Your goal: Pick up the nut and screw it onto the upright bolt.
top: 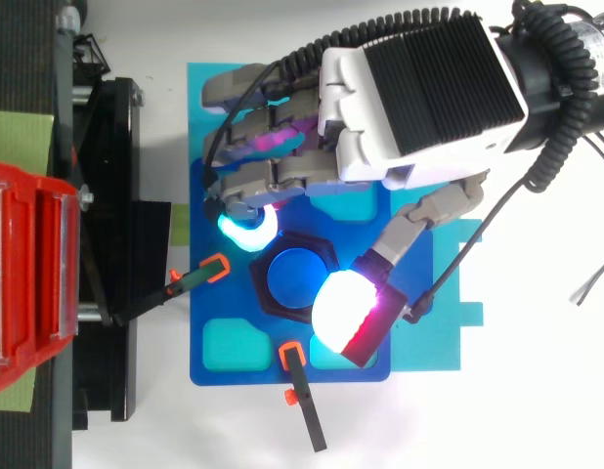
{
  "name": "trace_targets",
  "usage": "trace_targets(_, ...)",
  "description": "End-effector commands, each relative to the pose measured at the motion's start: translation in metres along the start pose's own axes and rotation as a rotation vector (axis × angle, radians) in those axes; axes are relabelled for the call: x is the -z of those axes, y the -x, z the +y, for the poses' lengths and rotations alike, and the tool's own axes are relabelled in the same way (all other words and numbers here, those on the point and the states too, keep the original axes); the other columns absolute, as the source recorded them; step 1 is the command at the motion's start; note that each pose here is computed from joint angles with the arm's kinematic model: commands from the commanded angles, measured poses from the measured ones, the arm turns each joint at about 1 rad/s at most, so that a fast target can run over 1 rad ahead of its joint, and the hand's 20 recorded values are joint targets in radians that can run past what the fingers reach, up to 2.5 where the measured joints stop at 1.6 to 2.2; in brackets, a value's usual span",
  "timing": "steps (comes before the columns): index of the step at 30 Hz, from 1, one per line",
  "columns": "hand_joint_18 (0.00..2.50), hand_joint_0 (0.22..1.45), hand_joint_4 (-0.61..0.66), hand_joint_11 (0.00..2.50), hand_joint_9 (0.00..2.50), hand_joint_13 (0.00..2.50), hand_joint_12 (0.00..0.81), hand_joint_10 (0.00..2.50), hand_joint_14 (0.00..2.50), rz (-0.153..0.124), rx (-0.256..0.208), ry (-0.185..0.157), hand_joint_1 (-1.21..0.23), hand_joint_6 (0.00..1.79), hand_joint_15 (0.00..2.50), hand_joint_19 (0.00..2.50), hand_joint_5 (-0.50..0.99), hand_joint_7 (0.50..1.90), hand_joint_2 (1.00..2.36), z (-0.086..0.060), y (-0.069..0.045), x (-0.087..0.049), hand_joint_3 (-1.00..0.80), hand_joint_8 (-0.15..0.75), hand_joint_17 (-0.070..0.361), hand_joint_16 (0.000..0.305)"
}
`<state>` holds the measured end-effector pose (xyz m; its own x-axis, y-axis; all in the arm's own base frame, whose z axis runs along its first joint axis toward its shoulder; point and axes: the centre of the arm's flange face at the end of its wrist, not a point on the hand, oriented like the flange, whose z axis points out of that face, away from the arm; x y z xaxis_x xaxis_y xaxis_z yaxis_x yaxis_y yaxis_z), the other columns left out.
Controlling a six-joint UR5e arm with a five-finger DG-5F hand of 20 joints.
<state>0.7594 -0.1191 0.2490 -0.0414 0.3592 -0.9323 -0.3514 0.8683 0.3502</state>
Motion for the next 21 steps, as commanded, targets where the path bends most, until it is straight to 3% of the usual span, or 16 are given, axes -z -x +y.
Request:
trace_targets(1, 0.42, 0.47, 0.13, 0.04, 1.23, 0.68, 0.378, 0.00, 0.00, 0.002, -0.001, 0.000, -0.14, 0.50, 0.00, 0.00, 0.06, 1.45, 1.00, -0.0004, 0.0002, 0.0005, -0.50, 0.289, 0.105, 0.047)
trace_targets(21, 0.66, 0.48, 0.13, 0.11, 1.55, 0.90, 0.339, 0.00, 0.00, 0.003, 0.001, 0.003, -0.16, 0.50, 0.00, 0.03, 0.09, 1.48, 1.00, -0.0072, 0.0040, 0.0053, -0.50, 0.244, 0.091, 0.041)
